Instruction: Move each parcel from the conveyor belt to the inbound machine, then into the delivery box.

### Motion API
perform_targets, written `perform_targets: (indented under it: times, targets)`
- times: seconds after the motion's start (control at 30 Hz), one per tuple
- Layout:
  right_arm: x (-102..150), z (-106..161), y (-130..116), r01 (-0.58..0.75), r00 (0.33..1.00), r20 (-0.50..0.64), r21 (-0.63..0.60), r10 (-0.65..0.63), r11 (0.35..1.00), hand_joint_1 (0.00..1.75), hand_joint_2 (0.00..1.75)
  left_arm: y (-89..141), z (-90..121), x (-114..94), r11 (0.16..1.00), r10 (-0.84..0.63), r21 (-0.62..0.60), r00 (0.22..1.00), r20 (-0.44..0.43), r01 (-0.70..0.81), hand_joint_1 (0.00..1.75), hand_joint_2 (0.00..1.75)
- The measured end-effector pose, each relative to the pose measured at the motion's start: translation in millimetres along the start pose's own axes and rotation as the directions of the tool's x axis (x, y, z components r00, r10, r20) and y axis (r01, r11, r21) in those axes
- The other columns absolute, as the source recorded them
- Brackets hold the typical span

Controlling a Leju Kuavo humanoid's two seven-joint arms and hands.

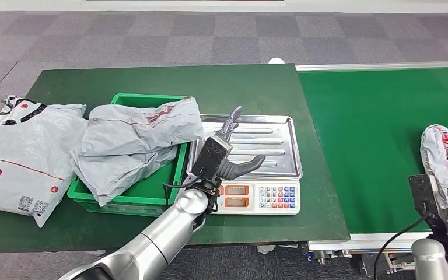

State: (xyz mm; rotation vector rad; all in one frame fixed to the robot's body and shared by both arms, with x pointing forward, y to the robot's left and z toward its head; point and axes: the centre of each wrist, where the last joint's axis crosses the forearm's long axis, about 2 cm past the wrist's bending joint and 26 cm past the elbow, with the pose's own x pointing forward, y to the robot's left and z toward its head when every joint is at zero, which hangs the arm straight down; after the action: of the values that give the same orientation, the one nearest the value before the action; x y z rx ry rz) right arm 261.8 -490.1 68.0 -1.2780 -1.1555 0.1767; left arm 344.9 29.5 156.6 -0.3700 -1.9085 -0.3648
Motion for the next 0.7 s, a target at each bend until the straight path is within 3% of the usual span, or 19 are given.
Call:
perform_targets:
  times: [0.7]
  targets:
    - [24.5, -16.5, 15.4, 0.046, 0.997, 0.060, 0.050, -0.049, 0.998, 0.00, 1.75, 3.4, -1.3, 0.9, 0.997, -0.071, -0.011, 0.997, 0.023, 0.071, 0.00, 1.75]
